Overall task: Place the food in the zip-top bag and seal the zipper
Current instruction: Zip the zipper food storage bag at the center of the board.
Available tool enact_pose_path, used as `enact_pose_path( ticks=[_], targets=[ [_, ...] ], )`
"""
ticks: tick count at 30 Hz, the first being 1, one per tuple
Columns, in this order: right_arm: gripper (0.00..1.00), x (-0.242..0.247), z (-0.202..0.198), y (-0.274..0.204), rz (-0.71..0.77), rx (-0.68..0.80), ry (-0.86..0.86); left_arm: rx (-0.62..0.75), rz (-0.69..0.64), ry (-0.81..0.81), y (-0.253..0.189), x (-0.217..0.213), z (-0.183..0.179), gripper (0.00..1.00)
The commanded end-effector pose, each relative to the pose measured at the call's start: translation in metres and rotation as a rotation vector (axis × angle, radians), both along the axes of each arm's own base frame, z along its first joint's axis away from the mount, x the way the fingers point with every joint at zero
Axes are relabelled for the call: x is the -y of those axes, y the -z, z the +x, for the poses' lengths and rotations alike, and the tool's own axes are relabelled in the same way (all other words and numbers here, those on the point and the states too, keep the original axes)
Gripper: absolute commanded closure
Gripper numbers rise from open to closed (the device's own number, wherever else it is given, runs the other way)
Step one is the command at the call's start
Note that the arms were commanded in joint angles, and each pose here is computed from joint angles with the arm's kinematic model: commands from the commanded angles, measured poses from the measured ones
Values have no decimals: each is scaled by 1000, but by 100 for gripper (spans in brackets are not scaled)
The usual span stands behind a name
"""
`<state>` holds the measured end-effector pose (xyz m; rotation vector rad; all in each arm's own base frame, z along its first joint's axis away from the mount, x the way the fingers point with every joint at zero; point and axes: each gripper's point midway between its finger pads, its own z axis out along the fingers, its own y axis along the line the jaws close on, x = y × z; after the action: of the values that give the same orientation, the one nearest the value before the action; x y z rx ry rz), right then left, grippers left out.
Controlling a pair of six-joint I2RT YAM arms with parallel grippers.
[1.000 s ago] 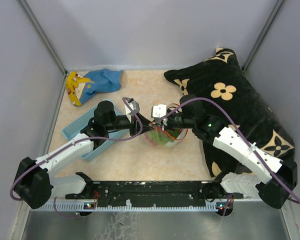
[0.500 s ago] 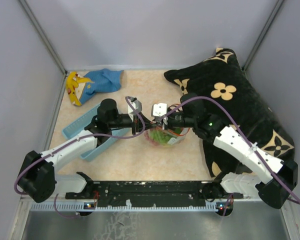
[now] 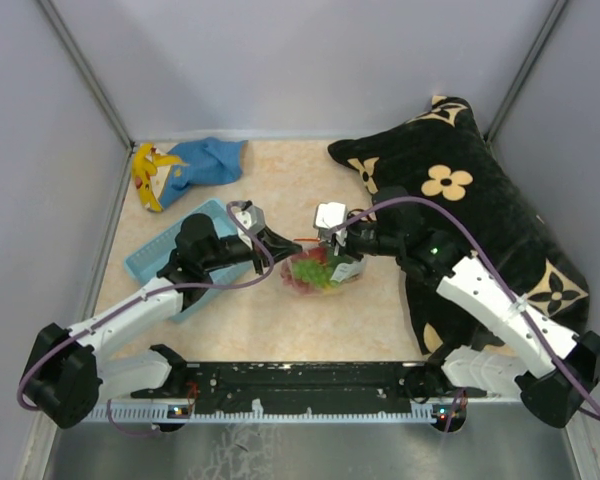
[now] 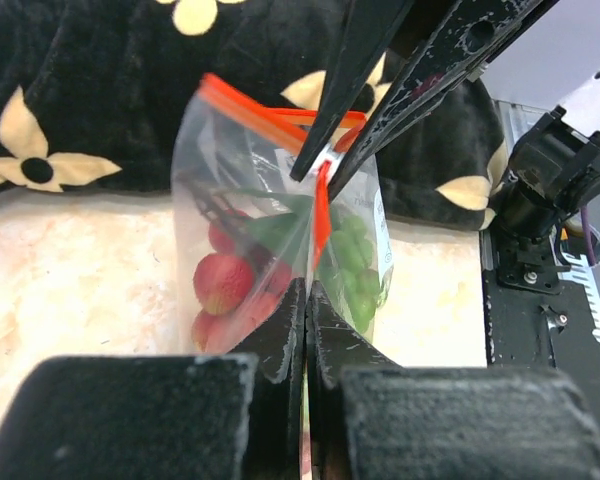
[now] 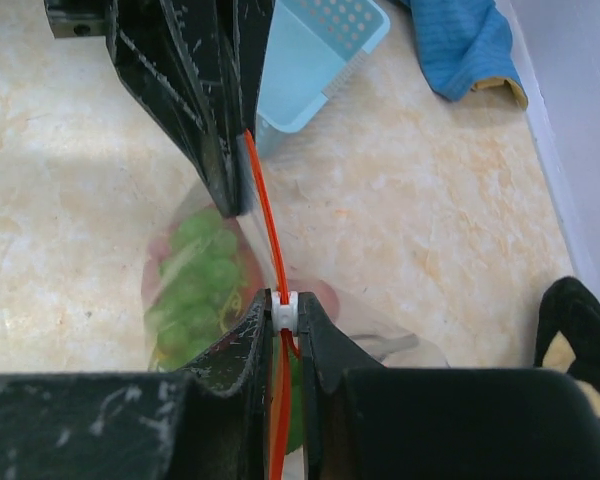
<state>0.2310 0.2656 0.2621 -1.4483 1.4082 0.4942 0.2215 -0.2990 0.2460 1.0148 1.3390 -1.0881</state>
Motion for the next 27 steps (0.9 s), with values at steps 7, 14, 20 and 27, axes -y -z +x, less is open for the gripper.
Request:
enact_pose_path(
  ticks=[7,14,20,27],
  targets=[
    [100,42,20,-48,34,134,188,-36,-25,-170,7,-30,28,100],
    [100,58,23,-48,26,115,267,-72,-19,-302,15,-50,52,100],
    [100,51,17,-48,59,91,227,-50,-70,-161,2,-39,32,86],
    [100,38,14,-45,76,61,163,50,-75,35,-18,-14,14,39]
  ],
)
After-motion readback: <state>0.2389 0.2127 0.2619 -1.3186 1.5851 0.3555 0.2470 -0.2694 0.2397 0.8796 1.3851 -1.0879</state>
